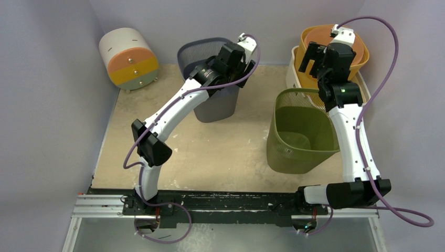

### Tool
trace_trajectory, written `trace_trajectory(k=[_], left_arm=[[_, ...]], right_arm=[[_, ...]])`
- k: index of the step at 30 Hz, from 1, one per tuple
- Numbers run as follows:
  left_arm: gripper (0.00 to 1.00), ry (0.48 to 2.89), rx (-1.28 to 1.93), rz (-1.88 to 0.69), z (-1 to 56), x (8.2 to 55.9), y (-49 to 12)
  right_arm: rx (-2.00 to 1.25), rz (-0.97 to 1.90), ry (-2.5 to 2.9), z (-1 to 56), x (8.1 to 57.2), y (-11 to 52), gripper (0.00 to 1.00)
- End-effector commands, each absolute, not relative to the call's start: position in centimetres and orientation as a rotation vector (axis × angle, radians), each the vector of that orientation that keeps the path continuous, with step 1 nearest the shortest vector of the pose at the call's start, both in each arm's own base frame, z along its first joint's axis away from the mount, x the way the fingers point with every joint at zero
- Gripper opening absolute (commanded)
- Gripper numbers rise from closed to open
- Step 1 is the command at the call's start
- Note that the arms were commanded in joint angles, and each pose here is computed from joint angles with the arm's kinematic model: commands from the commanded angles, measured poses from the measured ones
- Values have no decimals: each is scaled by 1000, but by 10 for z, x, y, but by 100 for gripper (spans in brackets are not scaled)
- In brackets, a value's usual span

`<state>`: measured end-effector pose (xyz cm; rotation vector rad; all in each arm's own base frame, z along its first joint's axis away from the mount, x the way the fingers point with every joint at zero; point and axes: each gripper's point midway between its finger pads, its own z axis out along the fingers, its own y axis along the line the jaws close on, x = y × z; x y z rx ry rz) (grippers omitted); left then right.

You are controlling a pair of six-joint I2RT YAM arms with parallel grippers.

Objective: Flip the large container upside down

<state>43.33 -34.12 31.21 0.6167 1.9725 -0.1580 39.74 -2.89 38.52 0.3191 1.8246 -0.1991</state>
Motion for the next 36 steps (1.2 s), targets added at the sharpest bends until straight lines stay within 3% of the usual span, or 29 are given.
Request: trace_trajectory(k=[1,9,11,13,14,24,32,36], left_arm=[[64,1922,637,-238,324,437,-355],[52,1991,668,-211,291,439,-357],[36,1997,664,-202,289,439,-356],[7,2001,644,-181,290,440,-351],[0,2002,635,-168,291,441,-349],[0,1909,505,-243,352,433,-341],[0,1608,272,-697,481,405,-359],[0,1513,139,-886,506,407,-351]], right_arm=[[341,-217,1757,405,395,-37,98],[342,-228,1760,402,392,-39,98],[345,-231,1758,402,392,-40,98],[348,-235,1760,401,392,-40,98],[350,-237,1758,402,392,-41,98],[375,-242,1761,398,391,-44,98],[397,-257,1762,393,390,-49,97],[402,-265,1761,392,389,-51,97]])
